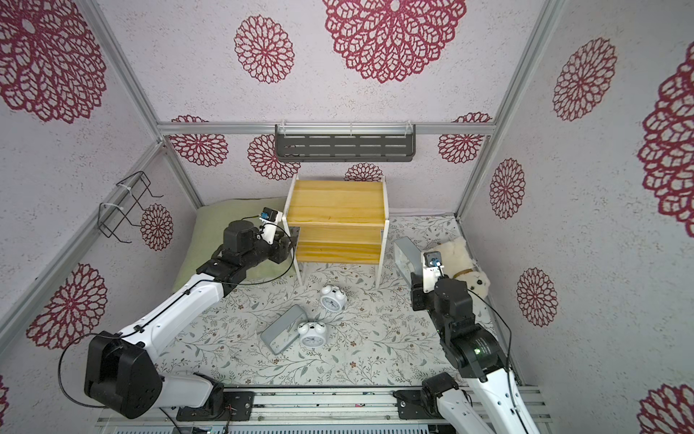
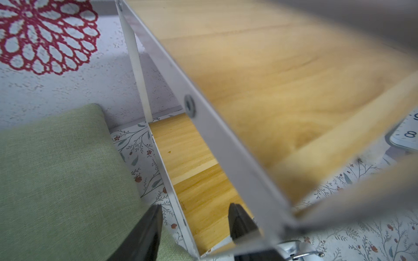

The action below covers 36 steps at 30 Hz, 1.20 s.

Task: Place the alarm clocks on the shelf by style
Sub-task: Adjust the shelf at the center of the board.

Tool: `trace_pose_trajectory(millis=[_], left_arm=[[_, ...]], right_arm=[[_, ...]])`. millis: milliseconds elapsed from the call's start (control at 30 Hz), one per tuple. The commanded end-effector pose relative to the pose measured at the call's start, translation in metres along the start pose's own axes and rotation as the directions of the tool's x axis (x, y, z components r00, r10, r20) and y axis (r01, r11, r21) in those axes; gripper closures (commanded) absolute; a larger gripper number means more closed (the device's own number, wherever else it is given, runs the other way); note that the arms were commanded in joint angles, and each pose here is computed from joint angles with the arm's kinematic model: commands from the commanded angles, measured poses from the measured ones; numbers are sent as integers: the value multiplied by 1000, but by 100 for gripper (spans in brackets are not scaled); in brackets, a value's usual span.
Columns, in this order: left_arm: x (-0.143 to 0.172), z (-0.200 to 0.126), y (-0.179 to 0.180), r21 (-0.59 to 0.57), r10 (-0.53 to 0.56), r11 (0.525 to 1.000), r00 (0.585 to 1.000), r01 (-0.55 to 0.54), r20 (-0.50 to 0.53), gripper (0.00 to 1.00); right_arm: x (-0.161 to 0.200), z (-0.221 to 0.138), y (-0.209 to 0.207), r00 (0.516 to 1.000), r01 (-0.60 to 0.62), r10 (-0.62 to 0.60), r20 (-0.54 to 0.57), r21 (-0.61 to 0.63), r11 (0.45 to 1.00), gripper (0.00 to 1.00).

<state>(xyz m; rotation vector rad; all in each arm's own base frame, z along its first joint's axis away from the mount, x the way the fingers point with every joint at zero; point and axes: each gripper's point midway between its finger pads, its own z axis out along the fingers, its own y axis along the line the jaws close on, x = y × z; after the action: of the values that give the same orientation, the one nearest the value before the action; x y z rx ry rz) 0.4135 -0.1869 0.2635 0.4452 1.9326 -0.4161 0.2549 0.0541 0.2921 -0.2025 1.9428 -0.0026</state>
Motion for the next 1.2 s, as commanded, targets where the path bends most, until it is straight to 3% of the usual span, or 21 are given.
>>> trace_pose_trajectory(millis=[0, 200, 333, 600, 767, 1167], left_arm=[[-14, 3, 2, 16, -6, 1000, 999, 6, 37, 49], [-13, 4, -5, 65, 5, 998, 999, -8, 34, 75], [-9, 5, -4, 70, 4, 998, 1000, -6, 21, 80], [-4, -1, -2, 65, 6, 998, 1000, -7, 3, 87], [-3, -4, -5, 84, 3, 996, 1000, -2, -5, 88], [4, -5, -15, 140, -16, 990, 999, 21, -39, 89]], right_arm=[[-59, 0, -8, 980, -16, 16, 199, -3, 1000, 72], [-64, 28, -18, 971, -32, 55, 231, -102, 994, 73], [-65, 47, -20, 968, 10, 35, 247, -178, 984, 73], [-66, 69, -9, 939, 168, -39, 342, -355, 920, 71], [-66, 81, 6, 916, 243, -37, 400, -476, 845, 71], [-64, 112, 23, 883, 351, -40, 467, -602, 717, 71]])
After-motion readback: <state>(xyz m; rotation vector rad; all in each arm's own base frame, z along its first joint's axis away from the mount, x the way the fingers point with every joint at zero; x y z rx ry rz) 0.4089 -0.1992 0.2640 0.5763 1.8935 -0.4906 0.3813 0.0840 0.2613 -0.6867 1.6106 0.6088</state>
